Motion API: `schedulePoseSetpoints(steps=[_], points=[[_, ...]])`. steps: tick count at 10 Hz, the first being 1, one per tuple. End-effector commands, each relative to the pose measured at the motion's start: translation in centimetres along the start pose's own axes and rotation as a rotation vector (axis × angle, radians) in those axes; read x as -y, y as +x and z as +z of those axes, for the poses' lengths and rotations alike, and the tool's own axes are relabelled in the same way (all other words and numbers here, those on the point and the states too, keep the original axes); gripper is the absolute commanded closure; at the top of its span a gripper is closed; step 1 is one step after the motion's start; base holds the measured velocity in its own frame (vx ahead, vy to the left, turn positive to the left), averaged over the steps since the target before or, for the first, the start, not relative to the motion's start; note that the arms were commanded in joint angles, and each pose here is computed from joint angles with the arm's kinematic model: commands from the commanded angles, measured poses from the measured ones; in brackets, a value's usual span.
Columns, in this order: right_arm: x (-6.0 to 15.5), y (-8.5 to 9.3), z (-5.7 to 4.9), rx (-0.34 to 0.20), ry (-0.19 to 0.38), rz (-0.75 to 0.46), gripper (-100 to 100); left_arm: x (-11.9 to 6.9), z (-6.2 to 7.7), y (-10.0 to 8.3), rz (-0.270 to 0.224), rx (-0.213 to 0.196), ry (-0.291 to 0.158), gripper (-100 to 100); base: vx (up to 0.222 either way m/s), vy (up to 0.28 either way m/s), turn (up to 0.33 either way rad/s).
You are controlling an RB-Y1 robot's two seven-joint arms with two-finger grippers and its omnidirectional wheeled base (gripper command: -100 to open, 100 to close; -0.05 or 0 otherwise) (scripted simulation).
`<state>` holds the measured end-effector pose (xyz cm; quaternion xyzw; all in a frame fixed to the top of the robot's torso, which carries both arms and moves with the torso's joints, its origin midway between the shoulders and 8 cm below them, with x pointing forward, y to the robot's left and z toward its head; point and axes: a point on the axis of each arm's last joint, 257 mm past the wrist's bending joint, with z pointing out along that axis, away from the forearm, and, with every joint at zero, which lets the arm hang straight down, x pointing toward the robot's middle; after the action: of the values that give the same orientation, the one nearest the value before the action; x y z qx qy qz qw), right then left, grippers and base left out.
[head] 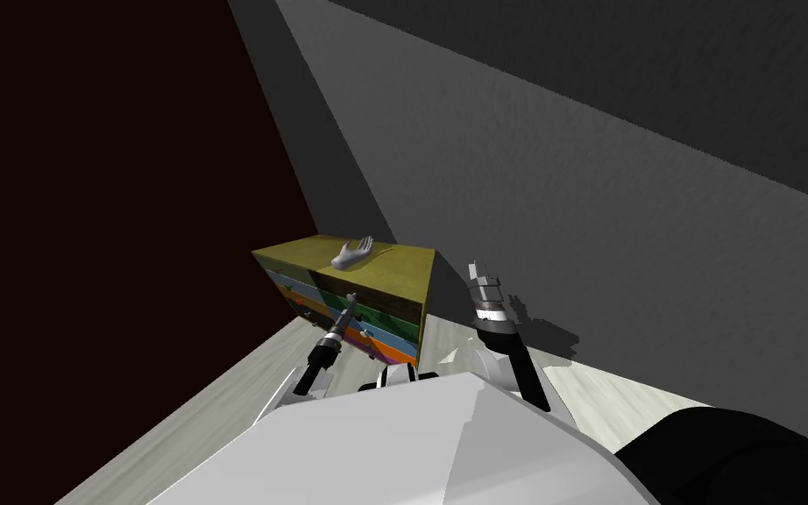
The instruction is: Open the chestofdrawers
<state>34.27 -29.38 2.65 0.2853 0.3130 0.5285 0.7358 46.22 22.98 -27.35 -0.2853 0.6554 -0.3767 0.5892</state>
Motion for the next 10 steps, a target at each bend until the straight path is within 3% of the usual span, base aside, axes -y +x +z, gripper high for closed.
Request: schedulePoseSetpoints(steps=[1, 3, 4, 5, 7, 8, 9, 10], points=[[0.0, 0.0, 0.0, 0.000, 0.000, 0.000, 0, -0.9, 0.9, -1.5, 0.001, 0.026, -0.021, -100, -0.009, -0.001, -0.216], [0.0, 0.0, 0.0, 0.000, 0.000, 0.000, 0, -1.6, 1.7, -3.0, -0.001, 0.054, -0.039, -100, -0.030, -0.006, -0.211], [0.0, 0.0, 0.0, 0.000, 0.000, 0.000, 0, -1.3, 1.5, -2.5, 0.000, 0.043, -0.032, -100, -0.016, -0.002, -0.030], [0.0, 0.0, 0.0, 0.000, 0.000, 0.000, 0, -0.9, 0.9, -1.5, 0.001, 0.026, -0.021, 100, 0.009, 0.000, 0.192], [0.0, 0.0, 0.0, 0.000, 0.000, 0.000, 0, -0.1, 0.0, 0.0, 0.002, -0.002, -0.003, 100, 0.023, -0.001, 0.229], [0.0, 0.0, 0.0, 0.000, 0.000, 0.000, 0, -0.1, 0.4, -0.5, 0.002, 0.009, -0.004, 100, 0.010, 0.001, 0.045], [0.0, 0.0, 0.0, 0.000, 0.000, 0.000, 0, 0.5, 0.2, -0.4, -0.002, -0.003, -0.002, -100, 0.004, 0.040, -0.090], [0.0, 0.0, 0.0, 0.000, 0.000, 0.000, 0, 0.9, 0.2, -0.3, -0.005, -0.010, -0.002, -100, 0.019, 0.073, -0.095]])
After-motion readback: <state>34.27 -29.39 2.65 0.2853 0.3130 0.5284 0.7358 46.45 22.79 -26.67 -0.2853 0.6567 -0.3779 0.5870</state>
